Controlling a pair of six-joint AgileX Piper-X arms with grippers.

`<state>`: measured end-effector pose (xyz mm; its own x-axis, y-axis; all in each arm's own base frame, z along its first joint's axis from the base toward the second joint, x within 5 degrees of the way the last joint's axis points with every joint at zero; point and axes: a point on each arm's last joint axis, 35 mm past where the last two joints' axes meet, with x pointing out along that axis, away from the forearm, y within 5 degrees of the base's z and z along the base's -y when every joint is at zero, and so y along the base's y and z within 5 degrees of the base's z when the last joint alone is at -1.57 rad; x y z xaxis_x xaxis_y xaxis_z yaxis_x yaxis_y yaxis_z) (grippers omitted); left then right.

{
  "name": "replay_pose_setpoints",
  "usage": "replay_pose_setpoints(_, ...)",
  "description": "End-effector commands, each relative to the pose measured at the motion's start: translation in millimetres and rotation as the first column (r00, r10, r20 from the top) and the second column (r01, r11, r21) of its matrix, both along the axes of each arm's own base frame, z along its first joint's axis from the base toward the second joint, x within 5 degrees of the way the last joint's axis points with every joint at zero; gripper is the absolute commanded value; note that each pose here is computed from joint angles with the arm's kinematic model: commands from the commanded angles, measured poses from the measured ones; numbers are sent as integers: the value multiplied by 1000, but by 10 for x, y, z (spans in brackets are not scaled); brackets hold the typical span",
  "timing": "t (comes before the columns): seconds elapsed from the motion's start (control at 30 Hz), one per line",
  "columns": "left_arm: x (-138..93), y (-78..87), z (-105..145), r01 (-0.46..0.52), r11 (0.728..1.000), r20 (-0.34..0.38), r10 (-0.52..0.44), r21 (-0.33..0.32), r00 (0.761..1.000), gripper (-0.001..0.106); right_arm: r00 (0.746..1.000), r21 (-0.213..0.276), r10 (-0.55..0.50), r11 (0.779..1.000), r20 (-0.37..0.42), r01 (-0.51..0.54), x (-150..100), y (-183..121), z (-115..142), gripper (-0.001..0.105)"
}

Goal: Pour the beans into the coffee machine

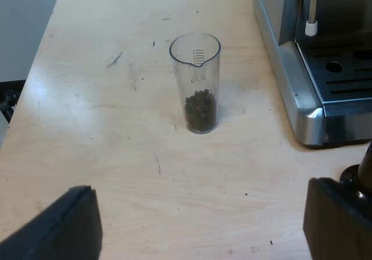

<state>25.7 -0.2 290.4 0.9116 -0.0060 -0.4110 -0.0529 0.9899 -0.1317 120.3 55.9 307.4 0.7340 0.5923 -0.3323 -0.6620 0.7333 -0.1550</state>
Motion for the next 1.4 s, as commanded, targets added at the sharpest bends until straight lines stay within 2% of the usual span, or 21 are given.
replay_pose_setpoints(0.03, 15, -1, 7, -3, 1000, -10, 3, -11, 1000, 73, 999, -16, 24, 1000, 41, -24, 57, 95, 41, 59)
replay_pose_setpoints(0.37, 15, -1, 7, -3, 1000, -10, 3, -11, 1000, 73, 992, -51, 123, 991, 23, -122, 218, 451, -75, 59)
replay_pose_setpoints(0.77, 15, -1, 7, -3, 1000, -10, 3, -11, 1000, 73, 968, -48, 249, 968, 35, -247, 290, 823, -181, 59)
replay_pose_setpoints(1.03, 16, -1, 9, 0, 1000, -8, 0, -4, 1000, 73, 972, -72, 235, 970, 23, -233, 291, 894, -233, 59)
replay_pose_setpoints(1.13, 26, -1, 33, 11, 1000, 16, -12, 22, 1000, 73, 971, -58, 234, 971, 49, -231, 299, 902, -203, 59)
replay_pose_setpoints(1.27, 51, -1, 94, 10, 1000, 76, -12, 22, 997, 73, 967, -19, 229, 973, 110, -228, 317, 918, -127, 59)
replay_pose_setpoints(1.4, 53, -6, 100, 23, 1000, 81, -25, 17, 996, 73, 966, -10, 228, 974, 126, -228, 320, 921, -108, 59)
